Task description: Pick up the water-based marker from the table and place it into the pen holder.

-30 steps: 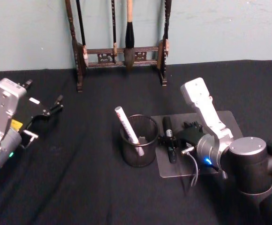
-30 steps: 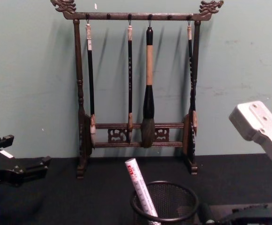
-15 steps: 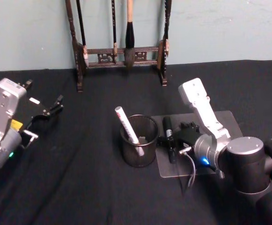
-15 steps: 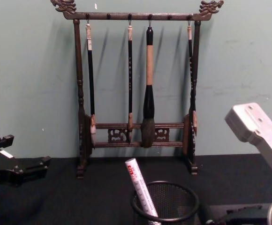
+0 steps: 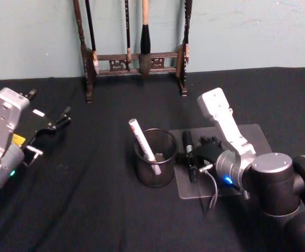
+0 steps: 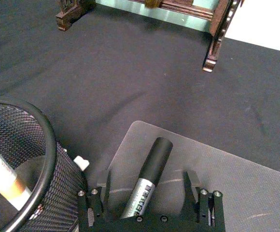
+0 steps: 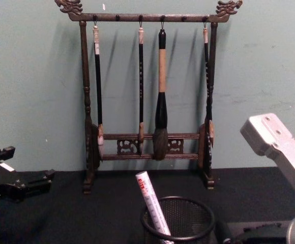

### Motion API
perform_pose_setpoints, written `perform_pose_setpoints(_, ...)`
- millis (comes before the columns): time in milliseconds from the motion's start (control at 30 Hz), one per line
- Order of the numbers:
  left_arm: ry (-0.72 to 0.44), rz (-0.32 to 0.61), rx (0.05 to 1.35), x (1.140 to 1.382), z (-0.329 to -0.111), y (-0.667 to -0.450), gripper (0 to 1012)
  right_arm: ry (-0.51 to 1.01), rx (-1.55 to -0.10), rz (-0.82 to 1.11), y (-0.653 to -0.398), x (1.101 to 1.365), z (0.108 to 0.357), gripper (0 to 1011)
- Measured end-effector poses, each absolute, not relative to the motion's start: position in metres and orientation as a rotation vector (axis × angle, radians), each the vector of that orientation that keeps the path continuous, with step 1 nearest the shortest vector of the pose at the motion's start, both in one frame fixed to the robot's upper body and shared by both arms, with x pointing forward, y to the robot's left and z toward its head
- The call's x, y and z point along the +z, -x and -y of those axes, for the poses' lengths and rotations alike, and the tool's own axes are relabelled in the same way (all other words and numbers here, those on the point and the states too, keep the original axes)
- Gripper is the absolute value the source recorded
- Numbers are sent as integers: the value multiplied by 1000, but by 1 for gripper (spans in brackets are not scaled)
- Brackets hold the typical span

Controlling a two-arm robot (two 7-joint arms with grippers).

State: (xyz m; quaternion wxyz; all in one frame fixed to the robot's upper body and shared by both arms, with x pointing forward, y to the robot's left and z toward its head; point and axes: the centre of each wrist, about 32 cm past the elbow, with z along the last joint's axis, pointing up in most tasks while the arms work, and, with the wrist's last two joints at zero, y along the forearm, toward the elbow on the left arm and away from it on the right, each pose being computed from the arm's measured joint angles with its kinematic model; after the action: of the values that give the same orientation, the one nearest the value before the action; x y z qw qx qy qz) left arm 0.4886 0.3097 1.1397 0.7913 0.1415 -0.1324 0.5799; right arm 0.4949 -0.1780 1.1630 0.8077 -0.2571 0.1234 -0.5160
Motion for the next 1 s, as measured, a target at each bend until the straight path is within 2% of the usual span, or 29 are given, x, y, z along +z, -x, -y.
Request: perform_pose_setpoints(1000, -305, 285, 1248, 1140, -310, -489, 1001, 544, -1105, -251, -495, 1161, 179, 1002)
